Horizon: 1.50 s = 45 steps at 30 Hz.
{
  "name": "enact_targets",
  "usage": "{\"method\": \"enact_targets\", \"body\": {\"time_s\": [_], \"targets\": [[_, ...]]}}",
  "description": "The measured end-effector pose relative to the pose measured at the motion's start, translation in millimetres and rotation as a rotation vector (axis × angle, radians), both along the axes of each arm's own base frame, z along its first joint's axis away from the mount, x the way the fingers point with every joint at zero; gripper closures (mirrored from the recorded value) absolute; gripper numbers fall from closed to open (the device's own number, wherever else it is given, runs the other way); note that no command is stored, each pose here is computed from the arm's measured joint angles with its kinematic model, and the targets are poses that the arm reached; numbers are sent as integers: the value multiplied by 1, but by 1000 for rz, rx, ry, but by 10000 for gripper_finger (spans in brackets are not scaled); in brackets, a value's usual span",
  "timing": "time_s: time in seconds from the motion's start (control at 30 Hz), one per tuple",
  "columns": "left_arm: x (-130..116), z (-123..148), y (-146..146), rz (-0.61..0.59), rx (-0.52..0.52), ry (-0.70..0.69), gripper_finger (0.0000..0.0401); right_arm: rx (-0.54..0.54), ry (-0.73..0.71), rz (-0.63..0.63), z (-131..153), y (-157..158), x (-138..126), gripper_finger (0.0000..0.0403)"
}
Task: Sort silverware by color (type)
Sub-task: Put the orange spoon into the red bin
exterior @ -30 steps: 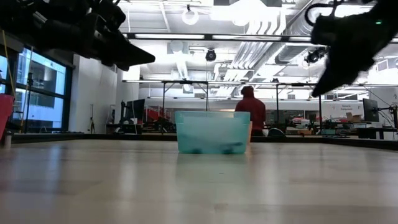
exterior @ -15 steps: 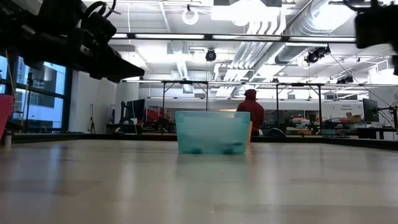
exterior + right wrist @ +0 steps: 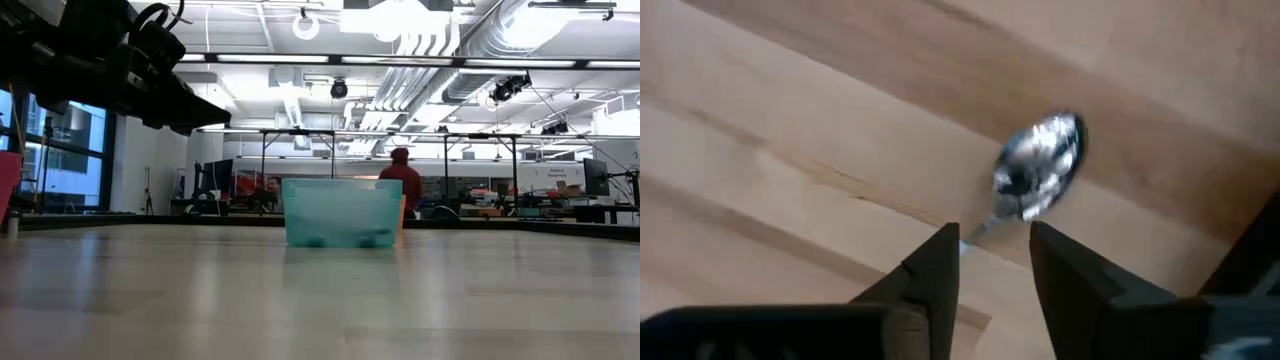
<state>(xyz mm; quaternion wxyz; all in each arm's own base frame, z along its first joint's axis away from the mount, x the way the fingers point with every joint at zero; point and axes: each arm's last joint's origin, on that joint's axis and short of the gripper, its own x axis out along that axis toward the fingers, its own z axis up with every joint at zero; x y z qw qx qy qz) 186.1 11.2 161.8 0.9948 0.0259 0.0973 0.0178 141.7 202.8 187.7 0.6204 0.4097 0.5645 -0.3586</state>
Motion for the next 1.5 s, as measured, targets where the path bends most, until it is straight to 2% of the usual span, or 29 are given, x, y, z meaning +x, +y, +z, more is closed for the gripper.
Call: {"method": "enact_targets", "body": {"time_s": [0.23,0.43,0.53,0.8,1.13,1.3,1.4,1.5], "targets": [[0,0,-1,-5,-7,0,401,-50,61,-98,-32,22,3,284],[0,0,-4,-20,-7,1,401,-104,91,-81,-46,22,7,285],[0,0,-4,-16,-25,0,401,-130,68,-57,-46,20,9,297],[0,0,-12,-14,-85,-1,401,-220,-88,78,-46,19,14,394],[1,7,-28,-62,-98,-75,400,-369,-291,274,-42,13,36,400],[3,4,-34,-92,-99,-71,382,-441,-369,384,-30,4,52,402],[5,-2,-35,-91,-110,-36,367,-436,-376,423,-17,-5,55,402],[7,-8,-36,-85,-118,-7,353,-345,-338,430,-7,-11,54,402]]}}
